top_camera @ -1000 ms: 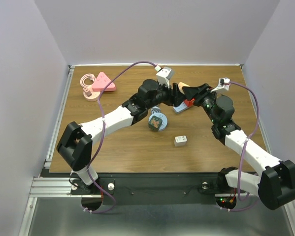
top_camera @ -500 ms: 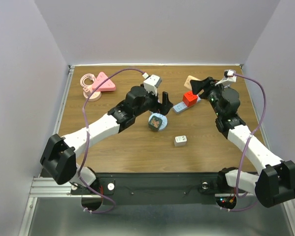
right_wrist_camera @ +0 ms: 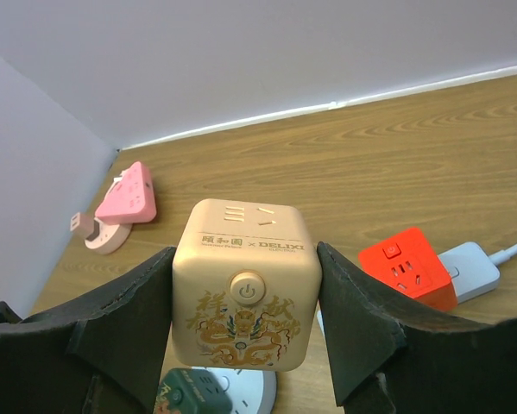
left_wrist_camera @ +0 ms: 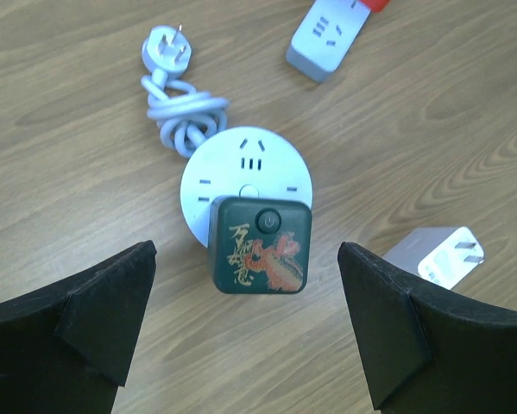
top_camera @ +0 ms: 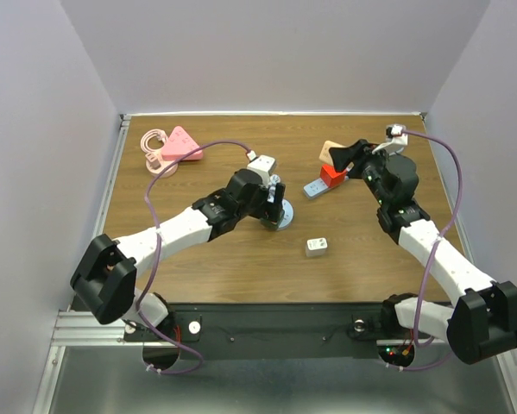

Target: Insert the plug

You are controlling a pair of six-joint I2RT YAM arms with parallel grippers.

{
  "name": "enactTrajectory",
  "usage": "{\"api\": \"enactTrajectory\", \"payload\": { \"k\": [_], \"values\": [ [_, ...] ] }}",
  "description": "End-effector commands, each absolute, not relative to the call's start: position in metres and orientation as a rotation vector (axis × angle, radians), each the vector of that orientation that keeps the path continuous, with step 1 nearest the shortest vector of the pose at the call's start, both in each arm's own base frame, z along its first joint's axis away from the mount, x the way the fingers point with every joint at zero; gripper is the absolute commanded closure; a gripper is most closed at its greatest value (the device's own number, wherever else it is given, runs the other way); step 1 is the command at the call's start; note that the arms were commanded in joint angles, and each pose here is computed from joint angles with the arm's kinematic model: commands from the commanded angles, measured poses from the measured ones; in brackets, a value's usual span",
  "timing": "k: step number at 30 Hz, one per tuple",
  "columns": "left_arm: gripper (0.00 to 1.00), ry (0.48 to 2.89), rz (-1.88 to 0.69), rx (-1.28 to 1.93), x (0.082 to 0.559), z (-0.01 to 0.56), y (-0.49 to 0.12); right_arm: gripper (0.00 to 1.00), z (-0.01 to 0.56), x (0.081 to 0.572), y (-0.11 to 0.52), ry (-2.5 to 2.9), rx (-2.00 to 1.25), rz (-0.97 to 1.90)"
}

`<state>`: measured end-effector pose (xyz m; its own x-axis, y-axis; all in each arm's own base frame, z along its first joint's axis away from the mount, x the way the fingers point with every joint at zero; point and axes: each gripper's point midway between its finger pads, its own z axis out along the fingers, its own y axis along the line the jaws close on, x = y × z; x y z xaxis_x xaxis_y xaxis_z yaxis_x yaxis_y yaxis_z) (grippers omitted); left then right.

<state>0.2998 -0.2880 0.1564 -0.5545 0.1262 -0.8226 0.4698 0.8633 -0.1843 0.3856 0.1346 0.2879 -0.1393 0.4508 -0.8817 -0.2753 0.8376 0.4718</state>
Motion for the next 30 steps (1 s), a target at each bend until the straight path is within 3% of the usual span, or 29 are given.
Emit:
{"api": "enactTrajectory", "payload": {
  "k": [1,10,19,24,27,28,30],
  "values": [
    [0.01,2.163,-0.537,0.469,0.285,0.145,-0.291,1.0,0.309,0.38,0.136,1.527,0.116,0.656],
    [0.01,2.182,-0.632,0.634,0.28,0.122,-0.319,1.0,0.299,0.374,0.137,1.571,0.091,0.65],
    [0.03,2.276,-0.529,0.798,0.281,0.082,-0.319,1.0,0.285,0.362,0.145,1.684,-0.032,0.631],
    [0.37,2.336,-0.474,0.897,0.278,0.066,-0.315,1.0,0.262,0.361,0.151,1.769,-0.08,0.632],
    [0.5,2.357,-0.445,0.943,0.276,0.059,-0.311,1.0,0.241,0.362,0.154,1.834,-0.114,0.629],
    [0.63,2.368,-0.437,0.948,0.276,0.057,-0.31,1.0,0.236,0.362,0.156,1.854,-0.126,0.636],
    [0.77,2.35,-0.415,1.002,0.276,0.056,-0.307,1.0,0.22,0.364,0.158,1.911,-0.134,0.633]
  ]
}}
